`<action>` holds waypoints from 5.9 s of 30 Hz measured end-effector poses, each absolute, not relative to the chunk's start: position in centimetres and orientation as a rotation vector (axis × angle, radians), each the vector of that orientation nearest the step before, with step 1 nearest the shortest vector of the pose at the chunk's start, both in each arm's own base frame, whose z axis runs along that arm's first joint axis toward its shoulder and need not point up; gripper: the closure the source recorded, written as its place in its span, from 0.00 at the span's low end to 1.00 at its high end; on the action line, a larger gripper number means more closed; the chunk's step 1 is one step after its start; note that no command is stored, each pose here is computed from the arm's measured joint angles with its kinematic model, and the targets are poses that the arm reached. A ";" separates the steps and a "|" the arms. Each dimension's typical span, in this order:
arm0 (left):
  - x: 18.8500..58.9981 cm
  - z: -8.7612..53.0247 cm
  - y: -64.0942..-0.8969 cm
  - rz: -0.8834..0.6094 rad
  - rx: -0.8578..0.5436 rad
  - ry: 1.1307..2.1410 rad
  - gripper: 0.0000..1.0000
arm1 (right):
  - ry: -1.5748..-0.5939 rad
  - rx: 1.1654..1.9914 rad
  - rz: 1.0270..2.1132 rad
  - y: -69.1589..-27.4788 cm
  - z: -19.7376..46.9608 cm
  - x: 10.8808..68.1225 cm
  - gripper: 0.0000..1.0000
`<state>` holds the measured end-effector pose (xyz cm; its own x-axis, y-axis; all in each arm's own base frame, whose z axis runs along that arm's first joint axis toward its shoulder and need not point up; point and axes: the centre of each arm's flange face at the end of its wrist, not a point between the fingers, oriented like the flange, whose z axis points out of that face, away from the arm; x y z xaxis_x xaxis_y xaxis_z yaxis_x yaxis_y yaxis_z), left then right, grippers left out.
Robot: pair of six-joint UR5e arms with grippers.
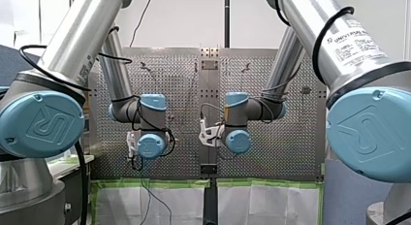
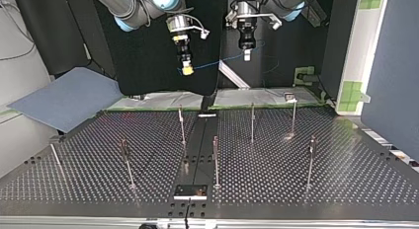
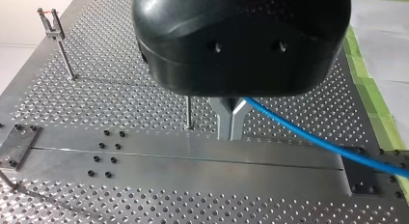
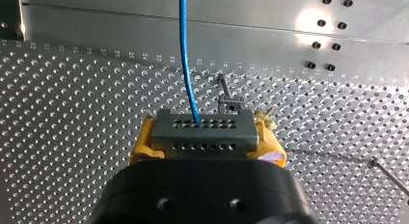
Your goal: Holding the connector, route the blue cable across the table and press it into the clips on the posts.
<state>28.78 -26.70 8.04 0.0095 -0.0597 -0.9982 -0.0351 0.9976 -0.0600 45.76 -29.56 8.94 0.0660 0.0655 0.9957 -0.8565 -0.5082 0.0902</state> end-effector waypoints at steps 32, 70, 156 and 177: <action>28.8 8.0 -26.7 -0.019 -0.075 1.562 1.00 | -0.811 1.590 1.544 -29.6 8.9 45.8 1.00; 29.6 8.0 -26.3 0.006 -0.077 1.585 1.00 | -0.871 1.667 1.456 -29.5 5.8 45.3 1.00; 36.0 31.5 -18.6 0.203 -0.415 1.366 1.00 | -0.788 1.660 2.052 -33.7 33.0 57.4 1.00; 41.5 33.0 -14.4 0.211 -0.412 1.348 1.00 | -0.775 1.742 2.046 -34.1 32.8 62.5 1.00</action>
<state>41.46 -14.44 33.05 0.2167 -0.0875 -0.9723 -0.3803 0.9097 -0.1666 62.45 -34.10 32.81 -0.1882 -0.0872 0.9783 -0.5824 -0.7921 -0.1826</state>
